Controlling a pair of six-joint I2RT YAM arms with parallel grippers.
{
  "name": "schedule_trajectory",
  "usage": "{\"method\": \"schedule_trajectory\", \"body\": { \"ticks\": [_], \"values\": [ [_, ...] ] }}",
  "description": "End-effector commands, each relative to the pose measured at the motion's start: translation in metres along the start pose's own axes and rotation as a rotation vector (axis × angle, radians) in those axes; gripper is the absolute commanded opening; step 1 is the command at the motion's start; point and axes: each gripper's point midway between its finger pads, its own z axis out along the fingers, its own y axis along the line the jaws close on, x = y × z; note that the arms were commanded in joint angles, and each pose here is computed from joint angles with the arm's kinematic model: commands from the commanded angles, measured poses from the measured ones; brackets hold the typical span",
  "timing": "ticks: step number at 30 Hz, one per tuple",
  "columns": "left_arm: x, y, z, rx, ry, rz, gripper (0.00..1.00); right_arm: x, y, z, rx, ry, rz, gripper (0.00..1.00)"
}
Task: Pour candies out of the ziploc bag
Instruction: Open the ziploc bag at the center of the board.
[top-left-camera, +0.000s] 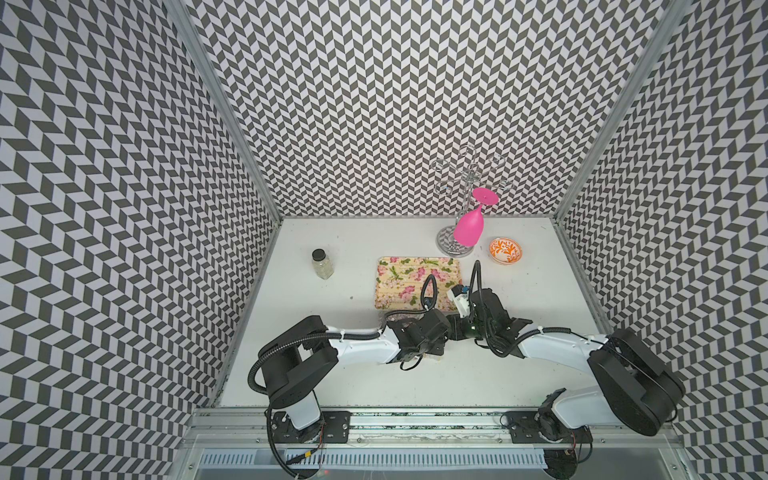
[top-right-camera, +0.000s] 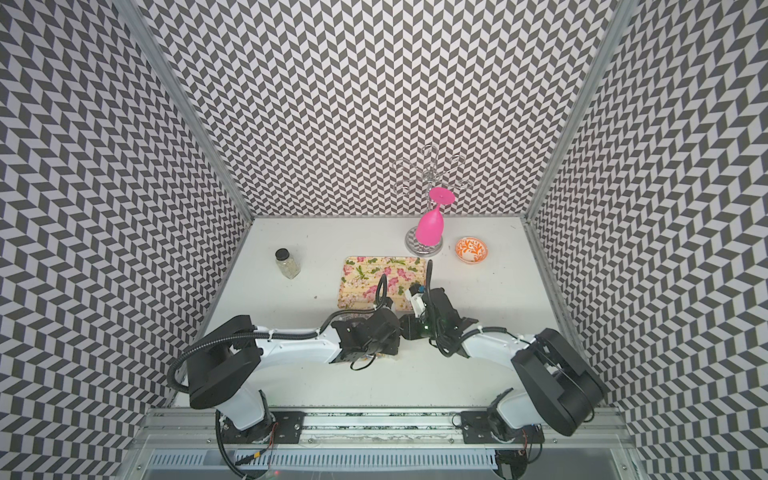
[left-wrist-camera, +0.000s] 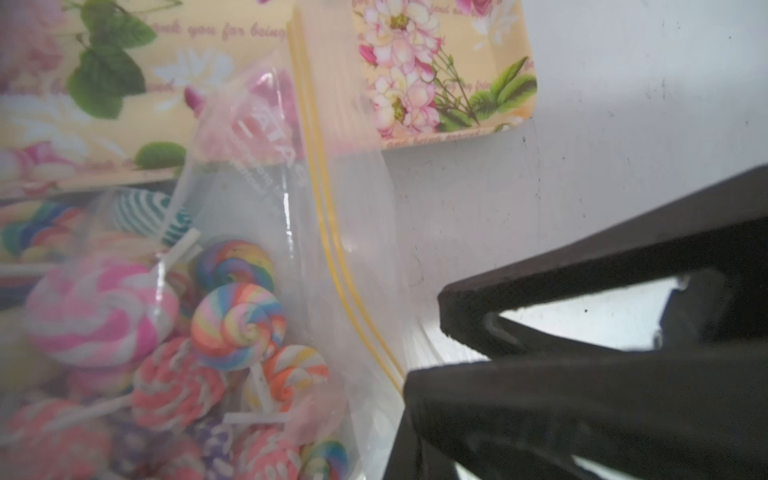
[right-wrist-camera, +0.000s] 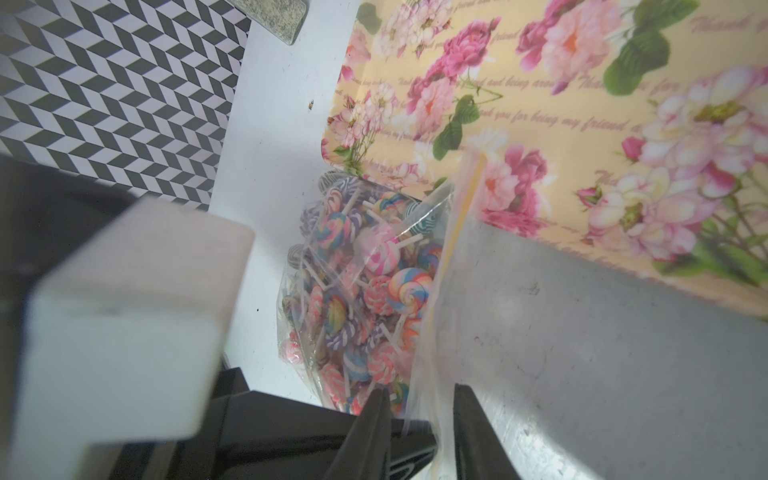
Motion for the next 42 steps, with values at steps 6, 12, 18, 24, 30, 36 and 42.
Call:
{"method": "schedule_trajectory", "body": {
  "ticks": [6, 12, 18, 24, 30, 36, 42],
  "values": [
    [-0.007, -0.004, -0.006, 0.010, -0.034, 0.002, 0.00, 0.009, -0.004, 0.004, -0.019, -0.003, -0.001, 0.28],
    [-0.008, -0.005, -0.009, 0.015, -0.038, 0.001, 0.00, 0.005, -0.003, 0.006, -0.017, -0.007, -0.003, 0.27],
    [-0.007, -0.004, -0.009, 0.017, -0.038, -0.001, 0.00, -0.002, -0.002, 0.011, -0.013, -0.008, -0.015, 0.26],
    [-0.006, -0.006, -0.008, 0.025, -0.034, -0.001, 0.00, -0.003, -0.005, 0.016, -0.005, -0.005, -0.014, 0.24],
    [-0.007, -0.004, -0.009, 0.019, -0.041, -0.002, 0.00, -0.003, -0.004, 0.019, -0.017, 0.003, -0.014, 0.12],
    [-0.009, -0.002, -0.010, 0.003, -0.048, -0.003, 0.00, 0.004, -0.006, 0.019, -0.022, 0.014, -0.012, 0.00],
    [-0.010, 0.007, -0.012, -0.039, -0.058, -0.014, 0.00, 0.009, -0.018, 0.017, 0.021, -0.001, 0.007, 0.00]
  ]
}}
